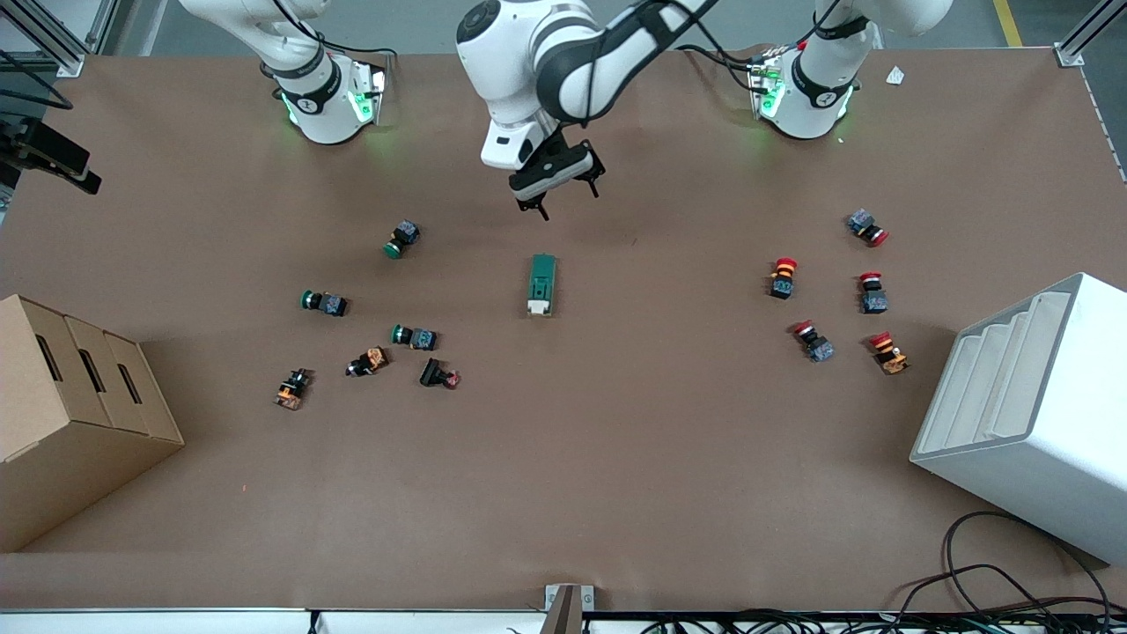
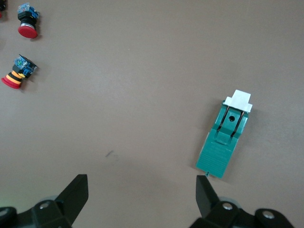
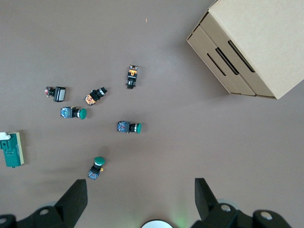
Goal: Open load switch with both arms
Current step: 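Move the left gripper over the green load switch, then lower the left gripper onto the switch while the right gripper reaches the handle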
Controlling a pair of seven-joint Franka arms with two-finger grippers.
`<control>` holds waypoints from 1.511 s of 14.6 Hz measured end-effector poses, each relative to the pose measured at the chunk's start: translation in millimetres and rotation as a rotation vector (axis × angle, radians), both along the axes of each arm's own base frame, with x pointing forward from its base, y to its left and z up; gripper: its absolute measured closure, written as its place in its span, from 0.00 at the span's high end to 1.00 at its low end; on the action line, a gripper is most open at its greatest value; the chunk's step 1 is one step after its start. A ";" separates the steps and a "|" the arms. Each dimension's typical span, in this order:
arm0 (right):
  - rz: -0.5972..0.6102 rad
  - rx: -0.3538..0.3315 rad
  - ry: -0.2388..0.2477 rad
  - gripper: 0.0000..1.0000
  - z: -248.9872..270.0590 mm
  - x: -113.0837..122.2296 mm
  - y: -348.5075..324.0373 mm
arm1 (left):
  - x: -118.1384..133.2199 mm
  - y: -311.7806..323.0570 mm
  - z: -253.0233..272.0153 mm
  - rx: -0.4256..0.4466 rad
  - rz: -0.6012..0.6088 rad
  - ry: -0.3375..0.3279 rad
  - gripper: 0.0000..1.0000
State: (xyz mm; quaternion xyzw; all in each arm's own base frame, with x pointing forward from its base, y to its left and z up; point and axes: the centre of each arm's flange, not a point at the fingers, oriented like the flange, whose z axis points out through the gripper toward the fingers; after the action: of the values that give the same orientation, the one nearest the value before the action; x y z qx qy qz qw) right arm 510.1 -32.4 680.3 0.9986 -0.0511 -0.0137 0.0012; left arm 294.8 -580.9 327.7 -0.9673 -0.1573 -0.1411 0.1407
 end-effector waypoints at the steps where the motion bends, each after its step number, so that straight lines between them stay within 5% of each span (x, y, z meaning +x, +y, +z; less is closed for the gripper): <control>1: -0.001 0.000 -0.002 1.00 0.7 0.0 -0.3 | -11.6 -6.4 -14.1 0.006 0.002 -0.017 1.00; 5: 0.000 0.000 -0.002 1.00 -0.7 1.6 0.2 | -56.0 -23.9 -65.3 0.038 0.008 -0.093 1.00; 9: -0.002 0.000 0.060 1.00 -37.2 24.8 -1.4 | -87.5 -34.4 -98.0 0.045 -0.017 -0.158 1.00; 14: -0.009 -0.002 0.071 1.00 -58.7 42.1 -0.6 | -118.2 -31.4 -143.2 0.009 -0.053 -0.321 1.00; 22: -0.169 -0.024 0.098 1.00 -84.2 57.7 60.1 | -125.5 -17.7 -184.1 -0.039 -0.283 -0.532 0.99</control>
State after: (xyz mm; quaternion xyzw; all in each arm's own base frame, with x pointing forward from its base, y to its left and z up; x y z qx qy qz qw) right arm 567.9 27.6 596.0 0.9888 -0.1351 -0.0618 0.0147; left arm 169.3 -598.6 143.6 -0.9111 -0.0548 -0.4047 0.0548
